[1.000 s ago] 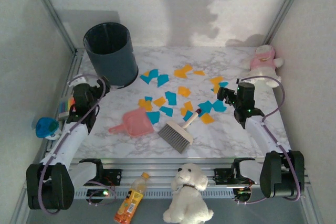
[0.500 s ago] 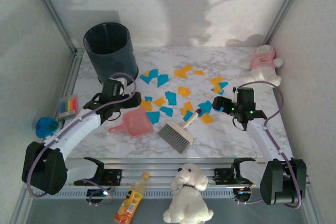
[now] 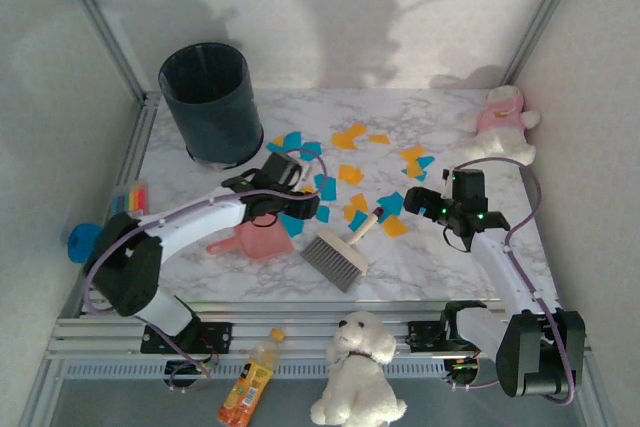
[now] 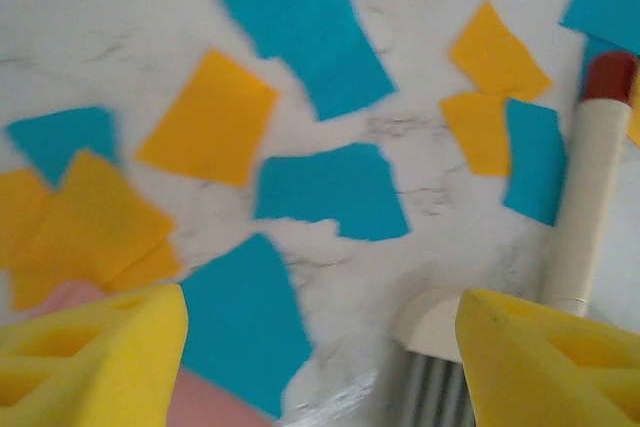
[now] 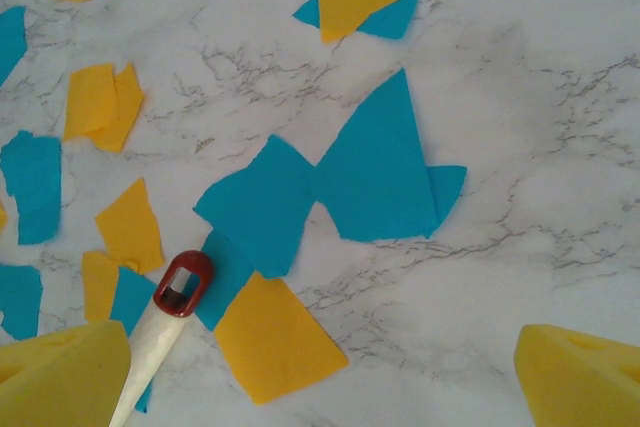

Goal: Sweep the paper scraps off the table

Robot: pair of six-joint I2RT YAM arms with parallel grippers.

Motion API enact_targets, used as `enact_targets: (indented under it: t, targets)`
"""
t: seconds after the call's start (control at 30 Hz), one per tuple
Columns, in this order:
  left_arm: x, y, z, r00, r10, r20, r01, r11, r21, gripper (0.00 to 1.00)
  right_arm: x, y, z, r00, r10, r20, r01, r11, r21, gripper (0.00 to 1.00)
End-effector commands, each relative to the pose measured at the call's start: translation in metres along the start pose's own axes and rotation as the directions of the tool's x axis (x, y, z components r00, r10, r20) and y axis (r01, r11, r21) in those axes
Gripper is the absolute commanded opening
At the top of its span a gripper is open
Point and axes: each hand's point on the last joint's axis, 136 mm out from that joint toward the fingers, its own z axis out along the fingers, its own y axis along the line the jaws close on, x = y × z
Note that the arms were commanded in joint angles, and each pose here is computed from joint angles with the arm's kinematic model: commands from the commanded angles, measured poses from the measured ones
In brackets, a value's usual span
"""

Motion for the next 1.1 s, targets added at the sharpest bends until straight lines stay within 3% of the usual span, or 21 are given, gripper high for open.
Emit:
enact_targets:
  t: [0.0, 0.3, 0.4, 1.07]
  targets:
    - [0.006, -0.023, 0.014, 0.991, 0.112, -0.073, -0.113, 0.994, -0.003, 0.63, 0.011, -0.003, 0.000, 0.999, 0.019, -0.034, -0.019, 1.000, 0.002, 0.99]
    - [0.017, -0.079, 0.053, 0.948, 0.274, -0.164, -0.270, 0.962, 0.047, 0.51, 0.013, -0.012, 0.001, 0.999, 0.027, -0.038, -0.025, 0.998, 0.054, 0.99]
    - [0.024, -0.084, 0.063, 0.934, 0.293, -0.203, -0.289, 0.956, 0.051, 0.47, 0.013, -0.013, 0.001, 0.999, 0.030, -0.041, -0.028, 0.998, 0.060, 0.99]
    - [0.058, -0.098, 0.091, 0.884, 0.357, -0.303, -0.338, 0.934, 0.116, 0.44, 0.013, -0.022, 0.001, 0.998, 0.038, -0.043, -0.033, 0.993, 0.109, 0.99]
